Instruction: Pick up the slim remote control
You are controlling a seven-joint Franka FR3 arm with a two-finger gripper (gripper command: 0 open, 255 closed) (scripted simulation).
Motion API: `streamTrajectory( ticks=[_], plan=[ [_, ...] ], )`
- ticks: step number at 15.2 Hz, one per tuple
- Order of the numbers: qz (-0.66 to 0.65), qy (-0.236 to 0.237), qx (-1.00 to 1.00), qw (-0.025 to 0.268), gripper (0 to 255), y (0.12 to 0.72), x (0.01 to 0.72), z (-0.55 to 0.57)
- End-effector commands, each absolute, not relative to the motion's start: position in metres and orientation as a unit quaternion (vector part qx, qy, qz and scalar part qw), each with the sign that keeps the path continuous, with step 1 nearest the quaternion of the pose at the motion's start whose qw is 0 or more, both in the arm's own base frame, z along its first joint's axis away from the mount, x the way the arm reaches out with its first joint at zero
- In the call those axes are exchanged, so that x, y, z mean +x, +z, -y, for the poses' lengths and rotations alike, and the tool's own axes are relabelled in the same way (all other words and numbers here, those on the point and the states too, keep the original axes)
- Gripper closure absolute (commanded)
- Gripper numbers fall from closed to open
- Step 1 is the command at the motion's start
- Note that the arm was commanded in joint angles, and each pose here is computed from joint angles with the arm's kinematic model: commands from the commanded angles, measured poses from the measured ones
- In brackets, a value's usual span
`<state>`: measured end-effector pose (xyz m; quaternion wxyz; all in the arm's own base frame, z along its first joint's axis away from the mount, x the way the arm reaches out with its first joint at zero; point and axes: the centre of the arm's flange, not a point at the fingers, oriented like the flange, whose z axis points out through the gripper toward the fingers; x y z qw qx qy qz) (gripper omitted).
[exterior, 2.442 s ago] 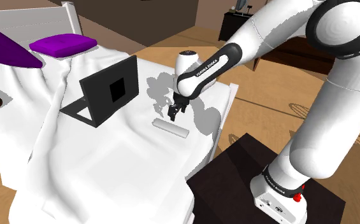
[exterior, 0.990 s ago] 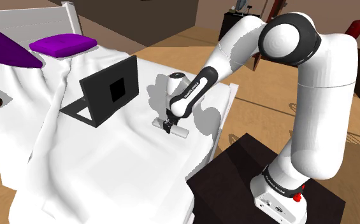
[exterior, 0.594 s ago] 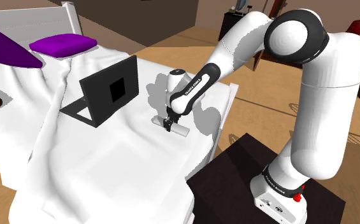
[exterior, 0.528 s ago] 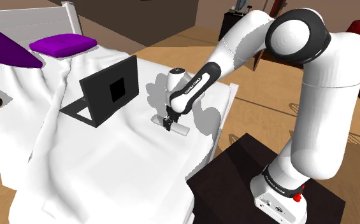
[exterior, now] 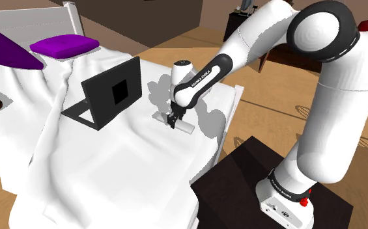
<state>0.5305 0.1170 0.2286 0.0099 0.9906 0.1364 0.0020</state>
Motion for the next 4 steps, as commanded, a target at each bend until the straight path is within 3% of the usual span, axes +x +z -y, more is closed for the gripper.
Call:
streamTrajectory(
  ticks=[1, 4],
  plan=[
    [-0.136, 0.002, 0.991, 0.01, 255, 0.2393, 0.5304, -0.1164],
    [-0.136, 0.002, 0.991, 0.01, 255, 0.2453, 0.5304, -0.1164]
  ],
)
